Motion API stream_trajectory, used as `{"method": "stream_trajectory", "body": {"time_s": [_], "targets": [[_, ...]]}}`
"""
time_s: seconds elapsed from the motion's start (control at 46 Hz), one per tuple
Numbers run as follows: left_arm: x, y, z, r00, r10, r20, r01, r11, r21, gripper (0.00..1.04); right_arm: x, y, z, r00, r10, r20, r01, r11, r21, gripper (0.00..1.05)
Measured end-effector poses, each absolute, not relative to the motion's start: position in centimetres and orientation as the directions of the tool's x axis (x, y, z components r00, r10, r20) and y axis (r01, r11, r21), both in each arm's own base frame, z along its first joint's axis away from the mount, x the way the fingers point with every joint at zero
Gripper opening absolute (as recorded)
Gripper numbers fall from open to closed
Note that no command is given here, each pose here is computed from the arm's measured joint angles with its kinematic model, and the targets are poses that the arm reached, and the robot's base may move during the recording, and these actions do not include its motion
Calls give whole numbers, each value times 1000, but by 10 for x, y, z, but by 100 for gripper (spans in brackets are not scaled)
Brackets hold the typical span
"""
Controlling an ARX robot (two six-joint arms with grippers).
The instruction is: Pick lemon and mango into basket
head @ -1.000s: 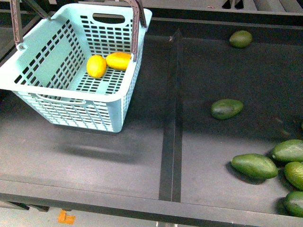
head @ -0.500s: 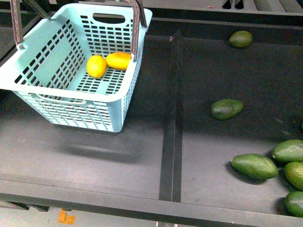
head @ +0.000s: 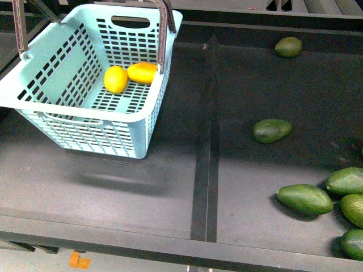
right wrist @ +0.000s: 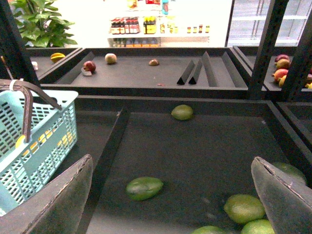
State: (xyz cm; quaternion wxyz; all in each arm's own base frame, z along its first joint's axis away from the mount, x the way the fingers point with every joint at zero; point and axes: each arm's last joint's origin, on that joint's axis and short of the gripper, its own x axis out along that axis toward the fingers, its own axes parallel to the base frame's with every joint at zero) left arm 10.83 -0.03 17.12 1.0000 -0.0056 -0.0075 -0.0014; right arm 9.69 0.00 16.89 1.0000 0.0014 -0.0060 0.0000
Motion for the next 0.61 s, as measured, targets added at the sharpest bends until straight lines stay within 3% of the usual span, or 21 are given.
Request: {"method": "stream_trajectory", "body": {"time_s": [0.435, 0.609], "targets": [[97, 0, 169, 1000, -3, 12, 3, 1000, -12, 4, 97, 0, 169, 1000, 0, 12, 0, 1000, 3, 96], [97, 0, 168, 1000, -3, 11, 3, 1000, -11, 38, 97, 0, 169, 1000, 0, 12, 0, 1000, 3, 96]]}}
